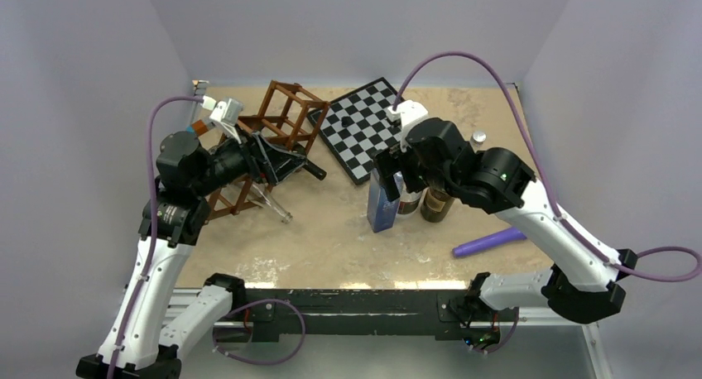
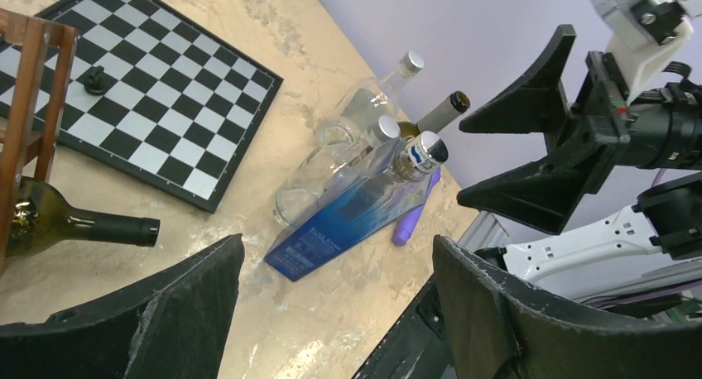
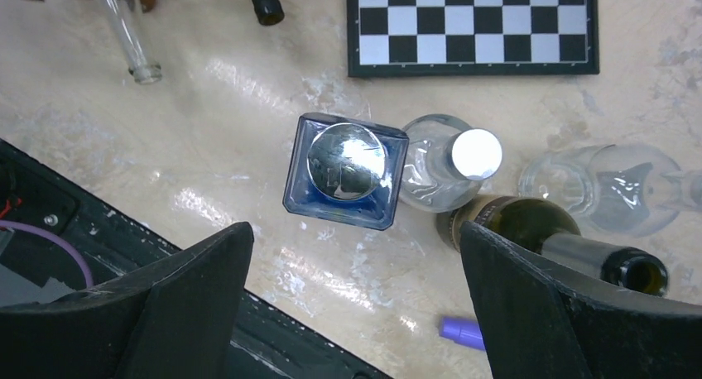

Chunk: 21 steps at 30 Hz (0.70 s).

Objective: Put the wine bottle on the wine rack

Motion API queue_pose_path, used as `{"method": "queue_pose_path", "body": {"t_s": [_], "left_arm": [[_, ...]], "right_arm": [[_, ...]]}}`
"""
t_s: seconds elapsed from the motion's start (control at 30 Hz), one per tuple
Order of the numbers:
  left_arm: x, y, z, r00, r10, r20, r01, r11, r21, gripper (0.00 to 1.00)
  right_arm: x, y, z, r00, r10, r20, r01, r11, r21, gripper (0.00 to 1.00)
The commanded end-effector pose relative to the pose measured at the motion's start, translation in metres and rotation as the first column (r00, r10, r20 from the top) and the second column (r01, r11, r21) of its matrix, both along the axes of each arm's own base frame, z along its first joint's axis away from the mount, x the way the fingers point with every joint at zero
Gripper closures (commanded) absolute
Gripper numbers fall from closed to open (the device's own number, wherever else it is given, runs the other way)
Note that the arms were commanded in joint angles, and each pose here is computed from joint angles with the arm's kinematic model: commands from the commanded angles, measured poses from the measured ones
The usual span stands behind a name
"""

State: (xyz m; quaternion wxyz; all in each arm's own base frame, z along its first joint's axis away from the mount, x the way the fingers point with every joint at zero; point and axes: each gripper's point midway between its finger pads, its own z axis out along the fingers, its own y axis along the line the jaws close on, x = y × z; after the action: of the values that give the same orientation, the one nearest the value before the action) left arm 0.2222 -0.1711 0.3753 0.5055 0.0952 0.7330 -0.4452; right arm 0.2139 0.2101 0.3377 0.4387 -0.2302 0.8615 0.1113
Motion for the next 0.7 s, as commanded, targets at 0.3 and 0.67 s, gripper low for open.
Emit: {"method": "queue_pose_path", "body": {"t_s": [0.3,0.67], "left_arm": [[0.006,0.023,0.012,0.975,0.165,0.145,-0.176,0.982,0.065,0.11],[-0.003,0.054,0.005,0.938,0.303,0.170,-0.326,0.937,0.125,0.12]], "right_arm": [[0.000,0.029,-0.045,0.989,0.052,-0.140,-0.051,0.999,0.008,0.04],[0.012,0.040,-0.066,0.986,0.012,-0.166,-0.015,1.000,-0.018,0.17]]}}
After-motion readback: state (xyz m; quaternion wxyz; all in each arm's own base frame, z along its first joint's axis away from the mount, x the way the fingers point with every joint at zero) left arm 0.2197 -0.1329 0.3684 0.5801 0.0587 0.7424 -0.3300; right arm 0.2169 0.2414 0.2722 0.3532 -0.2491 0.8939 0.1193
